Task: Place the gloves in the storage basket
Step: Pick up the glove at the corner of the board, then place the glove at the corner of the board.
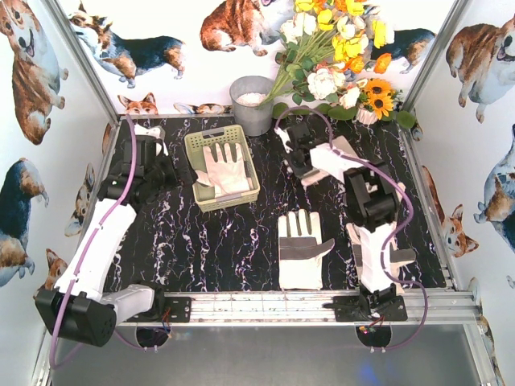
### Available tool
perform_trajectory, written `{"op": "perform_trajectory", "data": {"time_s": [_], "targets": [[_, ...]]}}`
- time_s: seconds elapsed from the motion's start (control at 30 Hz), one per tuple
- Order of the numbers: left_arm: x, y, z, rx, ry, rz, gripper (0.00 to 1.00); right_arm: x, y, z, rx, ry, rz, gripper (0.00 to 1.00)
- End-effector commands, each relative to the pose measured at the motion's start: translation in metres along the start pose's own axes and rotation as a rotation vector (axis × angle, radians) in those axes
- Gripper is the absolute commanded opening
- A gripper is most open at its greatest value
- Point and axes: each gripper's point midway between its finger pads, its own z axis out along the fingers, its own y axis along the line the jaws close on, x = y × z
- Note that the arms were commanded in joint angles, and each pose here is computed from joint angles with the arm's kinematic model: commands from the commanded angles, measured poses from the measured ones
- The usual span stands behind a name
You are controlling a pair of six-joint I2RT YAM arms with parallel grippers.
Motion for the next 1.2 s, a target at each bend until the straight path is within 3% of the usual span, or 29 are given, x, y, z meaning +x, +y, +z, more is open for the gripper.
{"op": "perform_trajectory", "data": {"time_s": [0.0, 0.2, 0.47, 0.6, 0.87, 1.17], "targets": [[0.004, -0.004, -0.006, 0.048, 0.002, 0.000, 0.86, -0.004, 0.011, -0.053, -0.065, -0.057, 0.033, 0.00], [0.006, -0.016, -0.017, 0.118, -0.008, 0.030, 0.88, -0.001, 0.014, -0.120, -0.113, -0.130, 0.022, 0.00], [0.003, -0.062, -0.034, 0.313, -0.014, 0.136, 0.93, -0.012, 0.020, -0.218, -0.242, -0.290, 0.061, 0.00], [0.010, -0.086, -0.037, 0.373, 0.002, 0.205, 0.93, -0.020, 0.044, -0.267, -0.401, -0.402, 0.066, 0.00], [0.014, -0.147, -0.051, 0.606, -0.053, 0.186, 0.94, -0.036, 0.096, -0.364, -0.787, -0.563, 0.192, 0.00], [0.041, -0.216, -0.096, 0.882, -0.038, 0.366, 0.95, -0.022, 0.126, -0.435, -1.060, -0.555, 0.176, 0.00]]}}
